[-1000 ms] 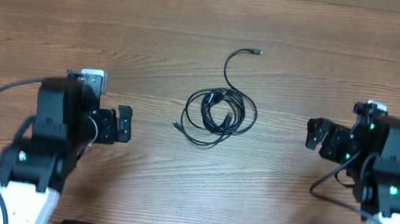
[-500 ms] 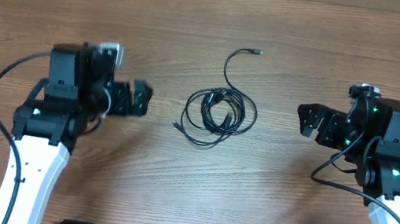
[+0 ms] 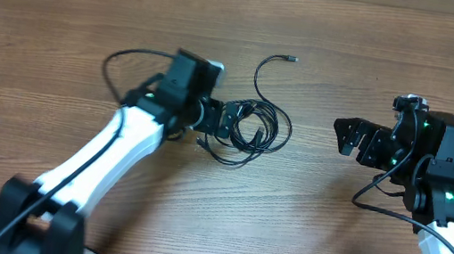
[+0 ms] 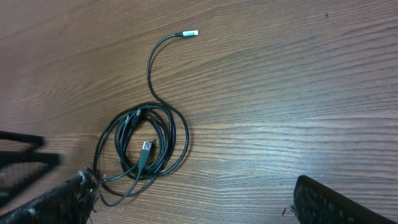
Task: Untangle cables
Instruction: 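Reach the left gripper down onto the black cable bundle and grasp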
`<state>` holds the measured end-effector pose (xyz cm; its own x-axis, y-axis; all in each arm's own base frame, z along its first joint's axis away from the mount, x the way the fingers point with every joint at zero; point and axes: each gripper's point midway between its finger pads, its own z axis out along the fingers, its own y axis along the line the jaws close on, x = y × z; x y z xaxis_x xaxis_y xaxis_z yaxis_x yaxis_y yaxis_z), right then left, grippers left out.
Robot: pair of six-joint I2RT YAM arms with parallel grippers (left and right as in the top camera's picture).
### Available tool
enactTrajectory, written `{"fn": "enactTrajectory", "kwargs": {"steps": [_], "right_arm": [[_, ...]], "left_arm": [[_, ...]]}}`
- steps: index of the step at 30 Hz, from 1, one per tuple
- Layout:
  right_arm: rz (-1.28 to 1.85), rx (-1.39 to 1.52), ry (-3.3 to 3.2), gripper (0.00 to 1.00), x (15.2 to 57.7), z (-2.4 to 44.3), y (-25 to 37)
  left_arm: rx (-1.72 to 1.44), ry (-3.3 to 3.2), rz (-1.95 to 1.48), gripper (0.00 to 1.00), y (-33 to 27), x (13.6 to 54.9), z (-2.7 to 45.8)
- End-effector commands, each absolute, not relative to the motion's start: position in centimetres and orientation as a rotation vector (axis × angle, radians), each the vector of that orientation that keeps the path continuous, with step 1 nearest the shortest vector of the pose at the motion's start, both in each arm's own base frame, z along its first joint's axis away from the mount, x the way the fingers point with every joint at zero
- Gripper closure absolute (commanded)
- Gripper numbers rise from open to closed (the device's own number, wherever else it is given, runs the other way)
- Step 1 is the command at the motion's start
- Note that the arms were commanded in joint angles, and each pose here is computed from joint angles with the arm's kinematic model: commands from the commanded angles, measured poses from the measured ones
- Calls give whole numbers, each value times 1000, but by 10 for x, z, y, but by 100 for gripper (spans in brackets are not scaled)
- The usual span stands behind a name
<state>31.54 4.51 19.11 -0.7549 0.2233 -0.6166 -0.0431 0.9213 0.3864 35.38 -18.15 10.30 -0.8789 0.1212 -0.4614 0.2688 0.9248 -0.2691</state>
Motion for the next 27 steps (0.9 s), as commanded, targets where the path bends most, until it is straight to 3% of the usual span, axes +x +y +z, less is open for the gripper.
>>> {"fn": "enactTrajectory", "kwargs": {"steps": [1,6,13,27], "right_arm": [[501,121,2341,0,320,205,44],[500,121,2341,0,320,205,44],[501,122,2344,0,320,205,44],[501,122,2345,0,319,205,44]], "left_arm": [[319,2732,-414,0,-190,352,64],[164,2835,-520,6,-202,346,36],[-337,2863,-753,12,-229,345,41],[-488,2707,-355,22,-228,349,34]]}}
